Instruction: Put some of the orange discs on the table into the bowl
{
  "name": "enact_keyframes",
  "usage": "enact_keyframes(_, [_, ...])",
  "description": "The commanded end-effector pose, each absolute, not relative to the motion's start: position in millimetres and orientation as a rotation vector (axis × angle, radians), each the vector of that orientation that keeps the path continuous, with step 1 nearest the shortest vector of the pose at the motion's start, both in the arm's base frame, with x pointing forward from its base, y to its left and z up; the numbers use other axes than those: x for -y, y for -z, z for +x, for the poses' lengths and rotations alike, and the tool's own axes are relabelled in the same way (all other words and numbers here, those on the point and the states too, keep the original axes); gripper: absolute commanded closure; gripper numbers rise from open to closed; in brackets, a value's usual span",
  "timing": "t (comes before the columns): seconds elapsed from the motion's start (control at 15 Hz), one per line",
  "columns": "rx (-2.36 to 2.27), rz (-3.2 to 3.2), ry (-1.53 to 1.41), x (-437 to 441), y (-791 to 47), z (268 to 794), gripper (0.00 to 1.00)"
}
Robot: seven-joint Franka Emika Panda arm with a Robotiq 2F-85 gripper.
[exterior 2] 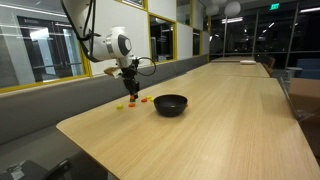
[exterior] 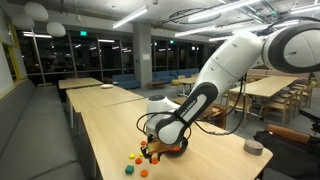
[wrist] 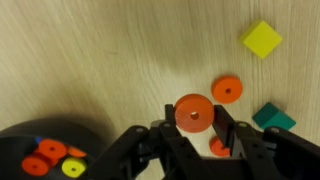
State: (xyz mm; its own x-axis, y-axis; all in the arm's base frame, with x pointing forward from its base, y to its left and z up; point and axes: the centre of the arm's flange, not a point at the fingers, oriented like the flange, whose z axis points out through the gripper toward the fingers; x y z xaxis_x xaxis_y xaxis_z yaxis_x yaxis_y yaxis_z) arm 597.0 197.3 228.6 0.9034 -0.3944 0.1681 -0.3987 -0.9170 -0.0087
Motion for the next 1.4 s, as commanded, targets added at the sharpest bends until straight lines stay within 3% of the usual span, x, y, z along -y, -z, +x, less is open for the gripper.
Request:
enact_keyframes(0.0, [0.705,2.991,-0.359,-161,-273,608,0.74])
enact_keyframes(1.0, [0.985,2.815,-0.297,-19,-243,639,0.74])
enact_keyframes(1.13, [0.99,2.809,-0.267,-18,-236,637,0.31])
enact_keyframes(1.33, [0.97,2.819,-0.23,-26,-231,633,0.09])
